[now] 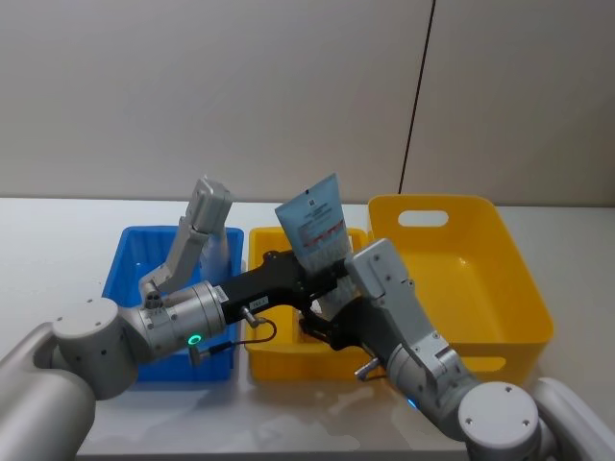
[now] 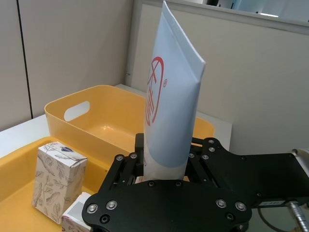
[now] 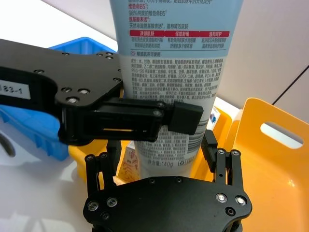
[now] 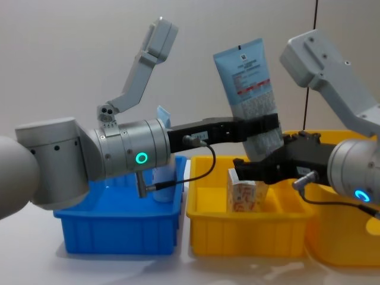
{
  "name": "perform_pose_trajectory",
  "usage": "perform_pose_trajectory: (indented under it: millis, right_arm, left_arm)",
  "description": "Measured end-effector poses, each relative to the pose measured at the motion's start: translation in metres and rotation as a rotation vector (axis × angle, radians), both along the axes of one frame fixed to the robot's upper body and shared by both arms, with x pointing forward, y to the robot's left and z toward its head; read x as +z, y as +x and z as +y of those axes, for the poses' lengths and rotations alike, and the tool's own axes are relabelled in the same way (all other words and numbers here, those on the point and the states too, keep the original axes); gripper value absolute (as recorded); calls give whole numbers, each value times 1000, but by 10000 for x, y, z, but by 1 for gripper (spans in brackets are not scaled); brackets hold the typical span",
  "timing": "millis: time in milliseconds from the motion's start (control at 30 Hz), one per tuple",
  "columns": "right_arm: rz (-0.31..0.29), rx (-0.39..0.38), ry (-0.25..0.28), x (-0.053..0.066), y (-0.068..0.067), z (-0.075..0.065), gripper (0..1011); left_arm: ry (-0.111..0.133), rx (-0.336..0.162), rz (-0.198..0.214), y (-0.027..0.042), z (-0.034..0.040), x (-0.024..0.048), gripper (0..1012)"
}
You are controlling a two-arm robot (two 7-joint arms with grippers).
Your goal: Bimanual collaborative sorting of washing and personal care products
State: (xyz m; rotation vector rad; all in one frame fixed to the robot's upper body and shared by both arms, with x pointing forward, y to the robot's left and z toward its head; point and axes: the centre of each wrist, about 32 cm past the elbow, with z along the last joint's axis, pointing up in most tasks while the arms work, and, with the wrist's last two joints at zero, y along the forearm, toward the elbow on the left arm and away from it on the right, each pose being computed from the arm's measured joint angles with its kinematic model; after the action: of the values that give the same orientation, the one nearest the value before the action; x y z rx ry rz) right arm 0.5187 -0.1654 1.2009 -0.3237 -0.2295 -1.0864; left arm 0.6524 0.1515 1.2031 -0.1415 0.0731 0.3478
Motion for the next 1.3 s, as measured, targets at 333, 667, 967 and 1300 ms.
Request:
perform_pose_trajectory:
  millis: [333, 667, 967, 1300]
  right_arm:
    - [-11, -13, 3, -10, 89, 64, 999]
    - [-18, -19, 4, -9, 132, 98, 753]
    - [-20, -21, 5, -13, 149, 112, 589]
    - [-21, -22, 5, -15, 158, 120, 536]
  left_arm:
    - [0, 0, 0, 0, 0, 0, 348]
    - [0, 0, 0, 0, 0, 0, 348]
    - [0, 1, 0, 0, 1, 0, 348]
    - [0, 0, 0, 0, -1, 0, 429]
